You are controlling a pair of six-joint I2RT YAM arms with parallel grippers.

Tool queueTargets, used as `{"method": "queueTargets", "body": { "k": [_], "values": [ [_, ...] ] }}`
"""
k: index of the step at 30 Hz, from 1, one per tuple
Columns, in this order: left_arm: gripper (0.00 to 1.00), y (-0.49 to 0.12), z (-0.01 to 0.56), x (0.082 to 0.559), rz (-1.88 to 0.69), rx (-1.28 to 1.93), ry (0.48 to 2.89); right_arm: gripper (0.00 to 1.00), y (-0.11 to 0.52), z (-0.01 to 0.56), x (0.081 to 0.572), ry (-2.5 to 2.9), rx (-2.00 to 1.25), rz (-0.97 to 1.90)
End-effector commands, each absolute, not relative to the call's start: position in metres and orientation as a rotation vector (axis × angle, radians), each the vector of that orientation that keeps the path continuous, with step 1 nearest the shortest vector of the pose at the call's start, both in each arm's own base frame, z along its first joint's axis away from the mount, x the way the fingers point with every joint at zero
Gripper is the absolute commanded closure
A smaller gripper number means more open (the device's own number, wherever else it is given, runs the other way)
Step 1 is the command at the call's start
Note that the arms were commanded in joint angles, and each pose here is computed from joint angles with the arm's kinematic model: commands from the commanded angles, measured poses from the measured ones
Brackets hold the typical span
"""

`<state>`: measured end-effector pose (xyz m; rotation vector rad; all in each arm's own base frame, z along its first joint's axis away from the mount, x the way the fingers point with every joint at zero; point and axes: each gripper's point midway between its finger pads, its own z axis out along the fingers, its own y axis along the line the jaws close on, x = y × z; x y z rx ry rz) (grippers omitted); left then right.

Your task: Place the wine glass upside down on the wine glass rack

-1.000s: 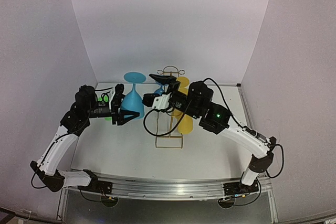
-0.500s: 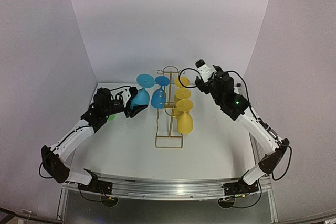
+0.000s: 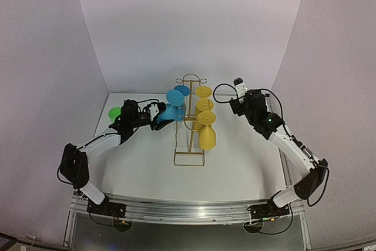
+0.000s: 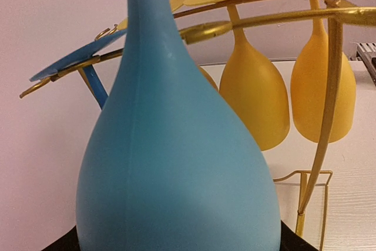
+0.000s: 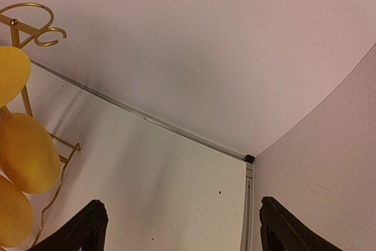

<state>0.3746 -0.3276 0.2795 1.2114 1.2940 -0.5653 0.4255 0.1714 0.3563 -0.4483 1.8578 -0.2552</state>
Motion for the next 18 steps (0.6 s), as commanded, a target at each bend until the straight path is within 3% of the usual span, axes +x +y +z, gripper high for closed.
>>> {"method": "queueTargets", "body": {
  "k": [1, 18],
  "values": [
    [0.51, -0.333, 0.288, 0.379, -0.565, 1.211, 1.189, 0.16, 0.166, 0.371, 0.415, 1.830, -0.401, -0.193],
    [0.51, -0.343, 0.261, 0.385, -0.643, 1.215, 1.227, 0.15, 0.170, 0.365, 0.414, 1.837, -0.429, -0.168]
  ]
}}
